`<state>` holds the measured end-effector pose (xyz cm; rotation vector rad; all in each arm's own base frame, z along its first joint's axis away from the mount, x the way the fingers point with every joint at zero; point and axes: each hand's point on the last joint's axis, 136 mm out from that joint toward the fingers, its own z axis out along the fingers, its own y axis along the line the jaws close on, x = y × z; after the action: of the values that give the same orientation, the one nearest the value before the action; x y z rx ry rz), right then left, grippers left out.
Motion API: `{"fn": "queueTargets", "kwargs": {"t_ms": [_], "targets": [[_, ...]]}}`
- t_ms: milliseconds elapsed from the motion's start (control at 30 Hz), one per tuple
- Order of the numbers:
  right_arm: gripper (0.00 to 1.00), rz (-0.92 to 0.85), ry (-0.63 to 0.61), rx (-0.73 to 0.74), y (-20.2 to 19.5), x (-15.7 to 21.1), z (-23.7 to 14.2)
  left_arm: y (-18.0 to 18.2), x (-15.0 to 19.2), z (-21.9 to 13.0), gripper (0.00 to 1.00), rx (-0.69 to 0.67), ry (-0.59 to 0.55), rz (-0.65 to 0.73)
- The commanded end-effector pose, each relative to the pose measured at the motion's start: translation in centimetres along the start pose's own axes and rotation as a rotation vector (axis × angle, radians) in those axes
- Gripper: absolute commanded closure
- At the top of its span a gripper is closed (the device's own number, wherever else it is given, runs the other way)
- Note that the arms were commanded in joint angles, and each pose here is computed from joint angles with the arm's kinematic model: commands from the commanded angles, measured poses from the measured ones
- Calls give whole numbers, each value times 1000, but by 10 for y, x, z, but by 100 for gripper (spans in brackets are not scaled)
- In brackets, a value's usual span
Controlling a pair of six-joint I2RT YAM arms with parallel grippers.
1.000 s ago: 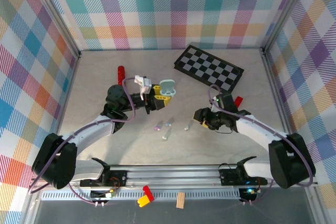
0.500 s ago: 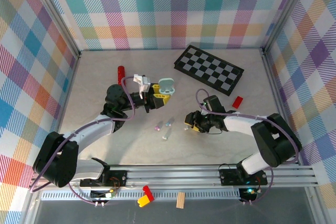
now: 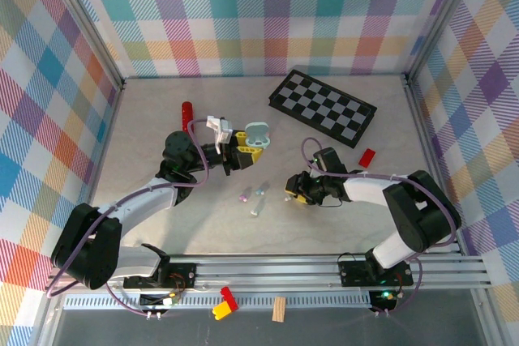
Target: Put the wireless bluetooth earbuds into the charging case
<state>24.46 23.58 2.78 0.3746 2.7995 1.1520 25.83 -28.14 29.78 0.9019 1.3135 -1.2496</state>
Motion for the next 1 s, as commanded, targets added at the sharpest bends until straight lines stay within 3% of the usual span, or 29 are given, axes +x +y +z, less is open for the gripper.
{"fn": "queueTargets", "kwargs": {"t_ms": [0,500,967], "targets": [[59,-20,14,-32,14,-1,2,-7,-10,-5,64,24,-28,45],[57,-26,48,-21,13,2,9,-7,-8,-5,64,26,-23,46],[73,-25,57,-42,18,4,10,-8,-8,-7,64,27,-19,48]]}}
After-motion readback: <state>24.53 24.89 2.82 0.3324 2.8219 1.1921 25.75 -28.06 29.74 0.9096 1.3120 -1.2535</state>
